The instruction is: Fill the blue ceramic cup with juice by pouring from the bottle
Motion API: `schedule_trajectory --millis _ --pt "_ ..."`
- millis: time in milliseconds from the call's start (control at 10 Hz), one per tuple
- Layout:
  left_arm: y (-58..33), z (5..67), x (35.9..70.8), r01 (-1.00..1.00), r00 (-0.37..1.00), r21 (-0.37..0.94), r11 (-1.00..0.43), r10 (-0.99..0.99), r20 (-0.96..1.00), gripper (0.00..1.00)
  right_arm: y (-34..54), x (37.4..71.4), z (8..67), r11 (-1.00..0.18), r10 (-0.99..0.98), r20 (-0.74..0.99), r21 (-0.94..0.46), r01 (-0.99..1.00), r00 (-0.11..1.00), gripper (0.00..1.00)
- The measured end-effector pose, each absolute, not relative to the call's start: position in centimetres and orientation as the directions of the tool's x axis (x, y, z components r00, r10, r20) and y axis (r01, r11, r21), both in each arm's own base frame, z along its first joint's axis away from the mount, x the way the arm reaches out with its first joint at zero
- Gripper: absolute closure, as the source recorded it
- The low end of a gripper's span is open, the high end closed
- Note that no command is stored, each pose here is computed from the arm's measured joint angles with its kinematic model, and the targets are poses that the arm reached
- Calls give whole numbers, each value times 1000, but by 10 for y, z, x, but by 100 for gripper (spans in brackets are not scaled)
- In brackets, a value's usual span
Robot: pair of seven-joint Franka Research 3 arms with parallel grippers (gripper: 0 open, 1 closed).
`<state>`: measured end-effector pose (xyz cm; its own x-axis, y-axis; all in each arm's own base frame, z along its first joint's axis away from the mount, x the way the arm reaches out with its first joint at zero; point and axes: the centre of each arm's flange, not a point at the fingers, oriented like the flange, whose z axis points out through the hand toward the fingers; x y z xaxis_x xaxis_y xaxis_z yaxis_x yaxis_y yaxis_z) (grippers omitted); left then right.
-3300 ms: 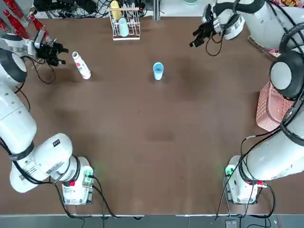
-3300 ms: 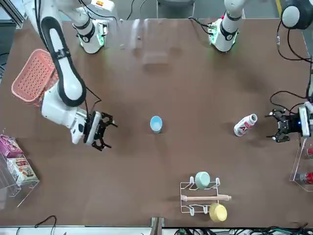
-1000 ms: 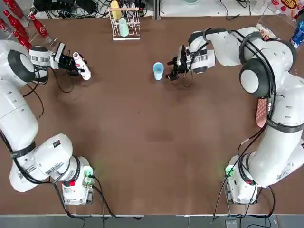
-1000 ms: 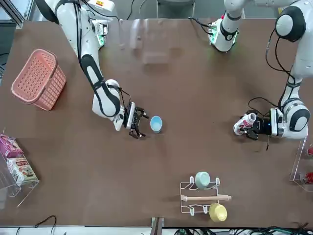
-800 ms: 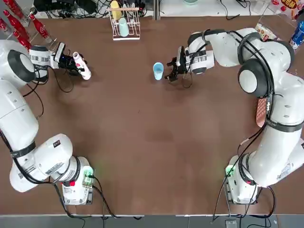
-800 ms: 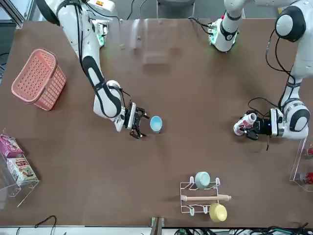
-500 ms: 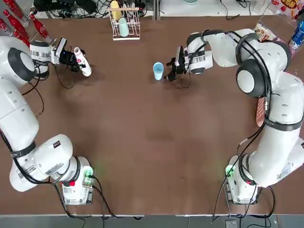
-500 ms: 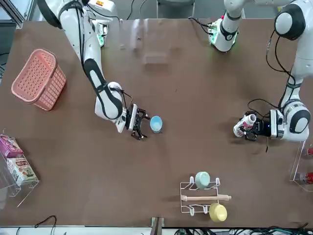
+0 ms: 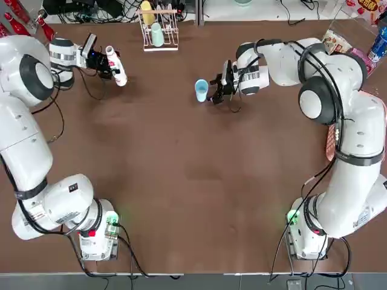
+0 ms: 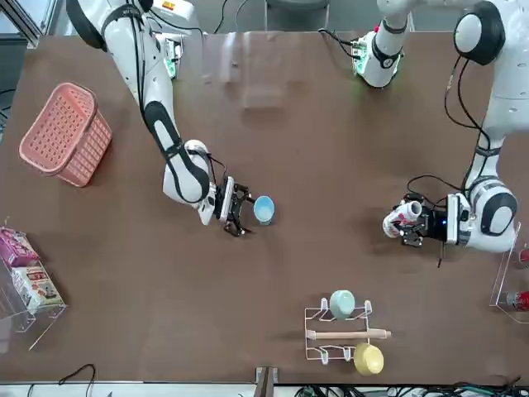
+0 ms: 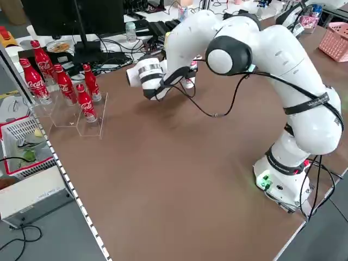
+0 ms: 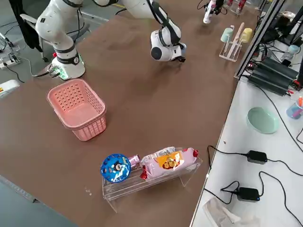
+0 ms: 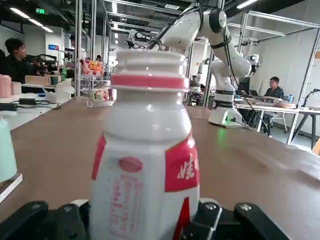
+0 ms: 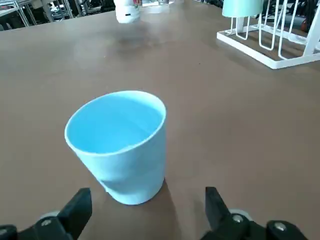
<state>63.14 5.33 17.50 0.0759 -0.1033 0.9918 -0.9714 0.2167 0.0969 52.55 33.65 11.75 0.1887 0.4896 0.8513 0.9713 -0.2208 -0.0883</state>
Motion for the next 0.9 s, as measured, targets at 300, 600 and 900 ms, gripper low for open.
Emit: schedule_trajectory --millis 300,600,900 --pt "2 183 651 -979 51 75 189 -131 990 53 342 519 112 -208 494 850 -89 974 183 0" --pt "-40 183 662 -984 54 78 161 -149 987 53 355 511 111 -198 489 853 -95 976 183 0" --pt "-89 185 661 -977 89 113 183 -134 987 54 364 504 111 -197 481 856 -105 975 190 0"
